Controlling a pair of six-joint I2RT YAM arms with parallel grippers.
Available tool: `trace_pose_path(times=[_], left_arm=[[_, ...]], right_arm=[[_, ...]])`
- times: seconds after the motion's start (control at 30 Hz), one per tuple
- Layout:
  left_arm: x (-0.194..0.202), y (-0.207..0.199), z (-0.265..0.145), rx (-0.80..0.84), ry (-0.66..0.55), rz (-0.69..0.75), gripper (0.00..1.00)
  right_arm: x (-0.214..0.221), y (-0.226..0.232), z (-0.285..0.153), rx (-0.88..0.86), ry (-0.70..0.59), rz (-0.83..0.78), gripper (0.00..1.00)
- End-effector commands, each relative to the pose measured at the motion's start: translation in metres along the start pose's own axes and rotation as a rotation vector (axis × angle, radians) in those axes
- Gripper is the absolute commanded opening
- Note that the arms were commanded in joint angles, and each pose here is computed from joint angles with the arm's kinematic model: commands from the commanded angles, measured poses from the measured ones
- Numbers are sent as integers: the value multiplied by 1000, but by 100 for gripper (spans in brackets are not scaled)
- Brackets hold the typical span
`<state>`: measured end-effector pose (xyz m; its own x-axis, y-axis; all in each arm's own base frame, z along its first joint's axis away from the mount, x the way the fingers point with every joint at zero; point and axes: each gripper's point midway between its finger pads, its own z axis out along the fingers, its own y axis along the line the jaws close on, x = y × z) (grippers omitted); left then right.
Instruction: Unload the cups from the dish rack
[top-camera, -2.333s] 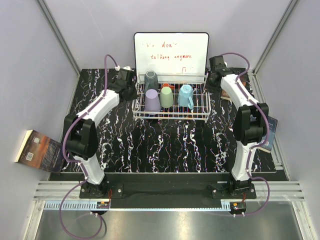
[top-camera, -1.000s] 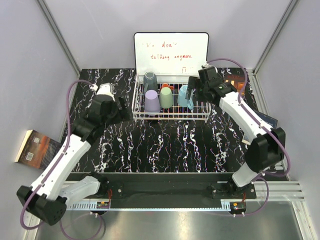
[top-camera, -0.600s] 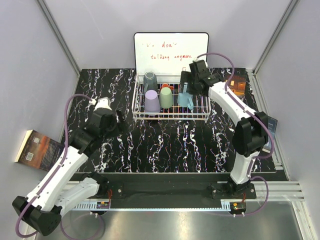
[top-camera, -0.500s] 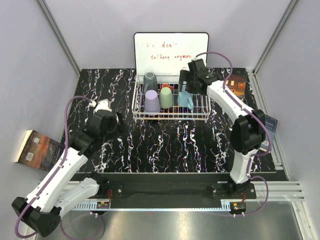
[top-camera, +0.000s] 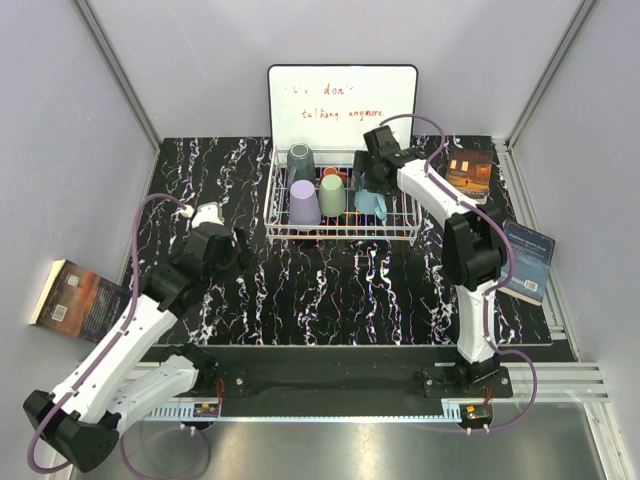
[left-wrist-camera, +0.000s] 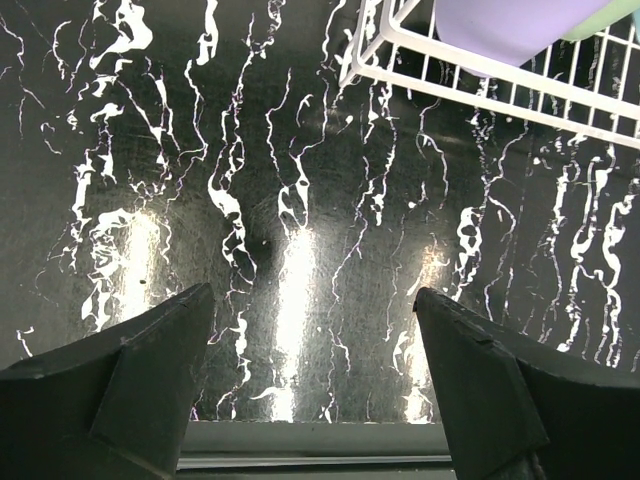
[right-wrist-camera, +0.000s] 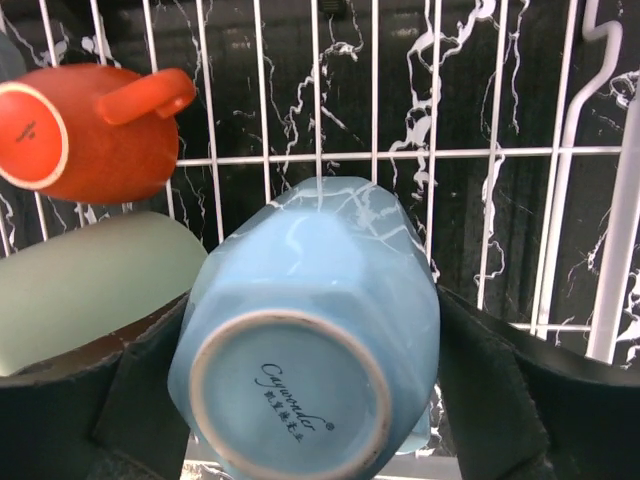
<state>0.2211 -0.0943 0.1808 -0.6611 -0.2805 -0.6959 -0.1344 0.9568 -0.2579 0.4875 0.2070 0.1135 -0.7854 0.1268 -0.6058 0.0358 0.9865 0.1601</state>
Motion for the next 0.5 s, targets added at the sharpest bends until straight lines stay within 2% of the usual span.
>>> trace_pose_path(times=[0.0,0.03,0.07,0.13,0.17,0.2,0.33,0.47], left_arm=[[-7,-2,2,-13,-30,-8,86],[-6,-1,3,-17,-27,-5,87],[-5,-1,4,-19,-25,-1,86],[-6,-2,6,-21,-24,5,86],[-7,-3,6,-21,-27,5,86],[-6,-3,7,-21,-25,8,86],[-9,-7,10,-17,-27,17,85],[-13,-14,14,-9,-28,18,85]], right_arm=[[-21,11,-9,-21,-65,-2,74],[-20,11,-10,-18,-66,1,66],[-23,9,-13,-15,-74,5,49],[-19,7,-14,-8,-72,9,35],[-19,6,-16,-3,-74,11,13],[-19,5,-17,2,-76,15,1],[-22,2,-28,6,-96,19,0],[-40,-2,-58,13,-165,5,0]])
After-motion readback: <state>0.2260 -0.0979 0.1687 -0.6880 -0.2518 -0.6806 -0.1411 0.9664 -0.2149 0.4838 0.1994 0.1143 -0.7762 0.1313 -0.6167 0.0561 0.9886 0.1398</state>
